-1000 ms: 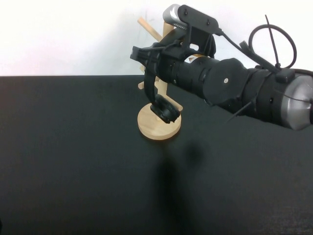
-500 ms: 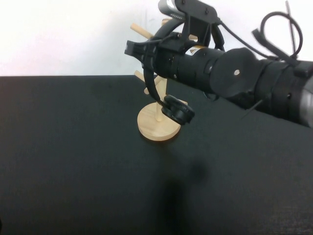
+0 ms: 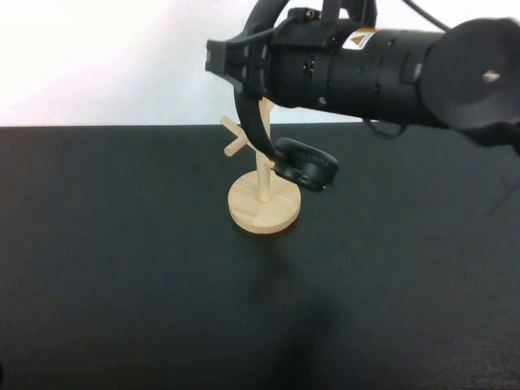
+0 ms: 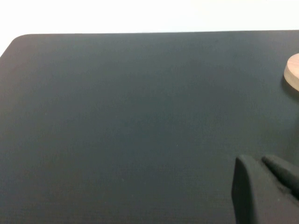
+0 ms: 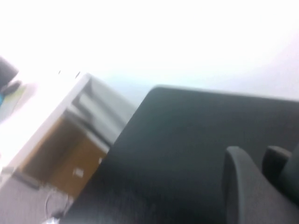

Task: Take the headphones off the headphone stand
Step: Place the headphones on the table

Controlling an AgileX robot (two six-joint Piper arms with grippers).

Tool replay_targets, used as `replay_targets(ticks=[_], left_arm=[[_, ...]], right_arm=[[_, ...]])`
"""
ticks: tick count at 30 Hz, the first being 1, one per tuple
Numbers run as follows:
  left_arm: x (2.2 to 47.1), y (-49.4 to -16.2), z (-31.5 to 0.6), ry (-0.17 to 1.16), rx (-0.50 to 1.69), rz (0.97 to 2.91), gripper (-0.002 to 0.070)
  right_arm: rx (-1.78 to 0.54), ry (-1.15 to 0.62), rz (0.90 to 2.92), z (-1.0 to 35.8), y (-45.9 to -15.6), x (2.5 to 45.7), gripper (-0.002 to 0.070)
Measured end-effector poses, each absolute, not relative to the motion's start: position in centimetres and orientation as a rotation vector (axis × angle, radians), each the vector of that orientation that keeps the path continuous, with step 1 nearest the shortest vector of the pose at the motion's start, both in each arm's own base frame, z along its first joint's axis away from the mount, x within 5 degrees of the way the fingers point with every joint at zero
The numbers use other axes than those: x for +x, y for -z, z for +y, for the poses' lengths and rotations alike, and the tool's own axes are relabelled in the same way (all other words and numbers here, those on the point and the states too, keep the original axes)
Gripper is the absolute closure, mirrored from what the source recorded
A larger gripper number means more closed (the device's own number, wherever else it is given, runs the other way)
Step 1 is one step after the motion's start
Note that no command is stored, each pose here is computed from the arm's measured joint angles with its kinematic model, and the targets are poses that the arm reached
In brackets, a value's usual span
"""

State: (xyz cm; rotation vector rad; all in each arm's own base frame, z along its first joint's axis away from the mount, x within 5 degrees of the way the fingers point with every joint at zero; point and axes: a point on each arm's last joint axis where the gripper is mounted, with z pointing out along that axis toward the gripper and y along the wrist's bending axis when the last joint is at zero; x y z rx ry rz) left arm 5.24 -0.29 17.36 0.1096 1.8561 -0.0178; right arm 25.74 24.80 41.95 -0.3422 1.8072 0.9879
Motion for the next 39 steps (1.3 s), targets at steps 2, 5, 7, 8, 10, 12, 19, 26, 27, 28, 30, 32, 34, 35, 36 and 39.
replay_targets(ticks=[2, 5, 7, 8, 10, 12, 19, 26, 27, 28, 30, 32, 34, 35, 36, 39], left_arm=[[5.2, -17.4, -0.3, 0.018, 0.110, 1.856, 0.0679], [5.2, -17.4, -0.3, 0.018, 0.110, 1.856, 0.0679], [5.2, -17.4, -0.3, 0.018, 0.110, 1.856, 0.0679], [5.2, -17.4, -0.3, 0.018, 0.110, 1.856, 0.0679], [5.2, -17.4, -0.3, 0.018, 0.110, 1.856, 0.0679], [5.2, -17.4, -0.3, 0.018, 0.110, 1.856, 0.0679], [5.2, -17.4, -0.3, 0.018, 0.110, 1.856, 0.0679], [5.2, -17.4, -0.3, 0.018, 0.110, 1.856, 0.0679], [5.2, -17.4, -0.3, 0.018, 0.110, 1.856, 0.0679], [5.2, -17.4, -0.3, 0.018, 0.110, 1.856, 0.0680], [5.2, -17.4, -0.3, 0.018, 0.110, 1.856, 0.0679], [5.2, -17.4, -0.3, 0.018, 0.110, 1.856, 0.0679], [5.2, -17.4, -0.3, 0.018, 0.110, 1.856, 0.0679], [5.2, -17.4, -0.3, 0.018, 0.110, 1.856, 0.0679], [5.2, -17.4, -0.3, 0.018, 0.110, 1.856, 0.0679], [5.2, -17.4, -0.3, 0.018, 0.110, 1.856, 0.0679]], right_arm=[[-0.363, -0.973, 1.857, 24.3, -42.1, 25.1, 0.0664], [-0.366, -0.889, 1.977, 23.3, -41.8, 24.4, 0.0664], [-0.339, -0.813, 2.083, 22.5, -41.2, 24.1, 0.0664], [-0.321, -0.768, 2.143, 22.0, -40.9, 23.8, 0.0664], [-0.302, -0.684, 2.263, 21.4, -40.0, 23.5, 0.0664], [-0.319, -0.595, 2.389, 20.9, -39.0, 23.1, 0.0664], [-0.339, -0.476, 2.591, 21.7, -33.4, 23.9, 0.0664], [-0.320, -0.544, 2.742, 24.9, -26.3, 26.1, 0.0664], [-0.328, -0.567, 2.753, 25.4, -25.4, 26.4, 0.0664], [-0.327, -0.590, 2.765, 25.8, -24.7, 26.5, 0.0664], [-0.324, -0.629, 2.791, 26.7, -23.0, 27.0, 0.0664], [-0.328, -0.641, 2.808, 27.2, -21.4, 27.4, 0.0664], [-0.302, -0.646, 2.806, 27.6, -20.2, 27.9, 0.0664], [-0.291, -0.649, 2.794, 27.8, -19.8, 28.2, 0.0664], [-0.280, -0.649, 2.783, 27.9, -19.5, 28.5, 0.0664], [-0.259, -0.655, 2.763, 28.1, -18.9, 28.9, 0.0664]])
